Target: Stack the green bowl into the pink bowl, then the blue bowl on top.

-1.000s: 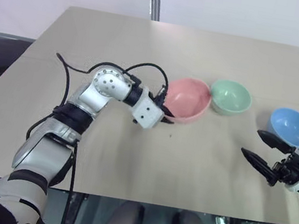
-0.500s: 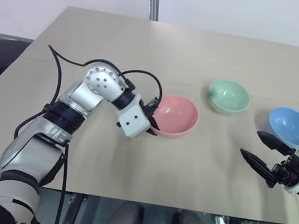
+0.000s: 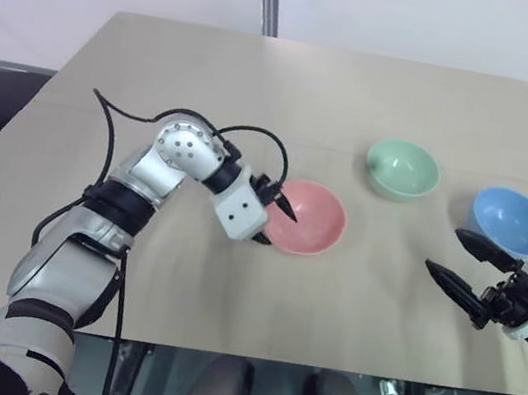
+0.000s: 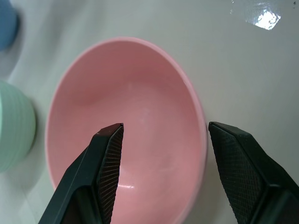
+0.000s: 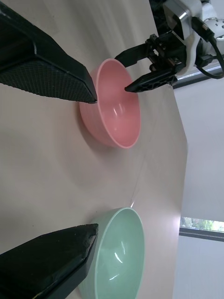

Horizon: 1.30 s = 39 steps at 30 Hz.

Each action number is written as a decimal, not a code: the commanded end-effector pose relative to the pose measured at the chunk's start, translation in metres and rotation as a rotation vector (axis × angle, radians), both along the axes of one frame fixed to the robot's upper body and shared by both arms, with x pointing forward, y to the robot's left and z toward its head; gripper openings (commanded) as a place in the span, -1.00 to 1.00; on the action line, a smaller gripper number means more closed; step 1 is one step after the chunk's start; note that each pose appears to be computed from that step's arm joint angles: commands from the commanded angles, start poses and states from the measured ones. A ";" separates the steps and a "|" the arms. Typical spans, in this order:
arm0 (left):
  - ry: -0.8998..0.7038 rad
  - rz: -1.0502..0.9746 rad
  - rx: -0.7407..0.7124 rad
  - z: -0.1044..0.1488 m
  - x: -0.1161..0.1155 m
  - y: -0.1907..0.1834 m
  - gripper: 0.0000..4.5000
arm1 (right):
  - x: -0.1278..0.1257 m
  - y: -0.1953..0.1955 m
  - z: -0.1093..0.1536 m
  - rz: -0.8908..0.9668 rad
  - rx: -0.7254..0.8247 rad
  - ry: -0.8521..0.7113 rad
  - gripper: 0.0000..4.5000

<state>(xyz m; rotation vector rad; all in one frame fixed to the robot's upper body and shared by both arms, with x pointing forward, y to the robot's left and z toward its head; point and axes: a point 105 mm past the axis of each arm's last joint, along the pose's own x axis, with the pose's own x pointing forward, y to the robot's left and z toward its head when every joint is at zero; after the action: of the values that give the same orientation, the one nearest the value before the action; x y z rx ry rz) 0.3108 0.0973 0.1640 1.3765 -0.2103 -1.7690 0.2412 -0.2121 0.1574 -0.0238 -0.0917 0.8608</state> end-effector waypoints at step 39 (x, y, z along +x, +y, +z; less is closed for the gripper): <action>0.514 1.024 -0.867 0.044 -0.062 0.161 0.37 | 0.039 -0.019 -0.002 0.011 -0.324 0.017 1.00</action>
<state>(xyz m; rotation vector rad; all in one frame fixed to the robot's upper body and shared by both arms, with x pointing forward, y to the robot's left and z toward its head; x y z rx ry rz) 0.2520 0.2604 0.2063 0.1958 0.0392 -0.8800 0.2785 -0.2312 0.1478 -0.2827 0.0832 0.8721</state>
